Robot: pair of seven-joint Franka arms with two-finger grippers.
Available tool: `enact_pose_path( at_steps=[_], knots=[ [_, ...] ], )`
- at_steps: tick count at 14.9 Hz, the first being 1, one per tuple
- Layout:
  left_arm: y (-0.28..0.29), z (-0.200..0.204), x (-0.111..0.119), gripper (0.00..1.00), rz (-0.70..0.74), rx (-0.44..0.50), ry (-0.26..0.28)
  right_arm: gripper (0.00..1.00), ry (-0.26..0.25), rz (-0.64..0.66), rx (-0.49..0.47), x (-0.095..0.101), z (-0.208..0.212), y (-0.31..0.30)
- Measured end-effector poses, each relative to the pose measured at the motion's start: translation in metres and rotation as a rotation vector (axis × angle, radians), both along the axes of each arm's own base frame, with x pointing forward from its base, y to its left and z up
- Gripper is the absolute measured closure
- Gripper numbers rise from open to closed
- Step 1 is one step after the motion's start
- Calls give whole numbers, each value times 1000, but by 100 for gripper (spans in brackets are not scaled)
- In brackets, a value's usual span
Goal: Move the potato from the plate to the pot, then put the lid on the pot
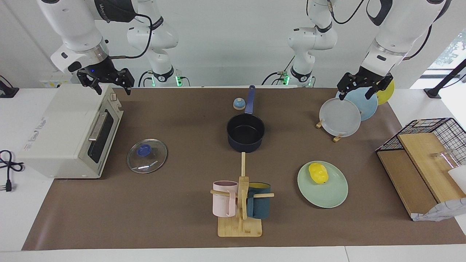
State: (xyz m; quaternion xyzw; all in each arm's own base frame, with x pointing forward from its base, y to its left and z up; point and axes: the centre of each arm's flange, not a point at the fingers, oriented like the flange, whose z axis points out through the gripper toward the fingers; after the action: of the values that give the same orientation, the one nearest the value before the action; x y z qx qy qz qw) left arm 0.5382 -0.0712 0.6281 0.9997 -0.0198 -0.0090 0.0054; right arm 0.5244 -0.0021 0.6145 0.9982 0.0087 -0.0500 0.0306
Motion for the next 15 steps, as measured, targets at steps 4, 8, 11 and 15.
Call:
enact_pose_path(
  at_steps=[4,8,11,15],
  knots=[
    [-2,-1,0,0,-17,0,2,0,-1,2,0,0,0,1],
    [-3,-2,1,0,-19,-2,-10,0,-1,2,0,0,0,1],
    [-6,-4,9,0,-16,-10,-73,0,6,21,2,0,-3,8],
    [-10,-25,27,0,-11,-34,-83,0,-35,83,10,6,-17,30]
  ],
)
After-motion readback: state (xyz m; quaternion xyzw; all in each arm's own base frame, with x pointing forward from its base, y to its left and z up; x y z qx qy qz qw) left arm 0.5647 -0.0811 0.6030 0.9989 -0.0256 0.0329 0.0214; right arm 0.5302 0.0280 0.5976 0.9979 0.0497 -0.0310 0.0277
